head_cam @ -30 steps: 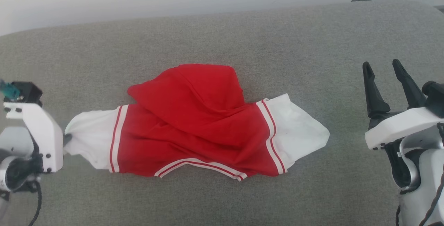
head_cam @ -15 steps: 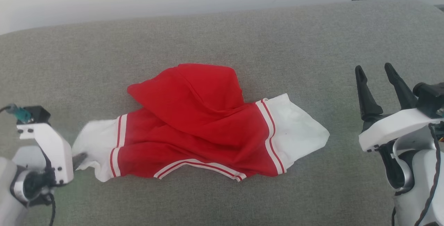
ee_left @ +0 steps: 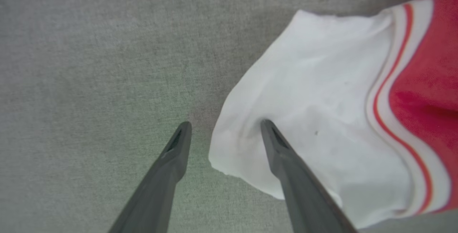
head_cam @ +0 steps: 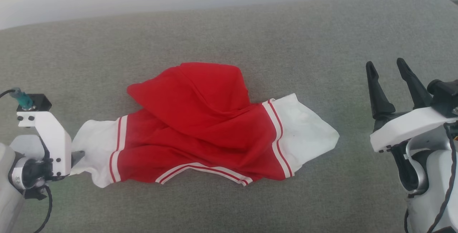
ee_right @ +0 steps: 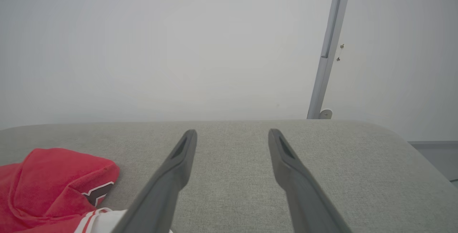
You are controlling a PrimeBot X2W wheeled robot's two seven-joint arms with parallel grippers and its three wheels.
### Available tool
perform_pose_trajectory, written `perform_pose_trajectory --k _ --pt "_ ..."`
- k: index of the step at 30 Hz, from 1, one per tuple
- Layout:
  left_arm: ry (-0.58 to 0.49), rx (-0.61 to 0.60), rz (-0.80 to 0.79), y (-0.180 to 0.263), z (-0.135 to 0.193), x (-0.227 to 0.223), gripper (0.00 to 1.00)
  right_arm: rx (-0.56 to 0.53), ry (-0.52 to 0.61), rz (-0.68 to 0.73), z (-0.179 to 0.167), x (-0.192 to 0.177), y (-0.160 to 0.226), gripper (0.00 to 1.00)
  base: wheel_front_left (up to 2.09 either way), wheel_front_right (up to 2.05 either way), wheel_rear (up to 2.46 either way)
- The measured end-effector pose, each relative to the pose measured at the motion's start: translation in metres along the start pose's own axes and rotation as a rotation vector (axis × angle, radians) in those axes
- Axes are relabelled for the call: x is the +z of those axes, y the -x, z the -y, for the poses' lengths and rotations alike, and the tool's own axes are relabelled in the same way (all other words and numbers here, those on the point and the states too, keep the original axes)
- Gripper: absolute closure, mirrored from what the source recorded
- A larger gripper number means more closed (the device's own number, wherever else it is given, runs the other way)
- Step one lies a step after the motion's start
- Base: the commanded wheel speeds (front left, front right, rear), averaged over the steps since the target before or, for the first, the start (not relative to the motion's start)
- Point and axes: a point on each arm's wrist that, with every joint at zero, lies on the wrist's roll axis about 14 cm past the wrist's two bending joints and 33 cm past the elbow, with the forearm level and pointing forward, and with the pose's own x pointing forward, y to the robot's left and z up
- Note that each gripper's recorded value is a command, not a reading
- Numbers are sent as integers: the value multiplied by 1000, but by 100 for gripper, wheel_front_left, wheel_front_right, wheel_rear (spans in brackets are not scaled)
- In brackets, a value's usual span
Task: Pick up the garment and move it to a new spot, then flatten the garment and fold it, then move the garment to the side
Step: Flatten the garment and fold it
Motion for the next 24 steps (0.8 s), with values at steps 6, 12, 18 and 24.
perform_pose_trajectory --k 6,12,18,24 --pt "18 22 -63 -18 -4 -12 0 -10 4 -13 4 -3 0 0 0 0 0" --pt "40 -23 -114 -29 1 -19 100 25 -13 -126 -4 -25 3 0 0 0 0" --pt "36 -55 -108 -30 8 -18 100 155 -10 -413 -33 -73 18 0 0 0 0" --pt "54 -67 -89 -31 10 -15 100 228 -4 -675 -43 -107 34 0 0 0 0"
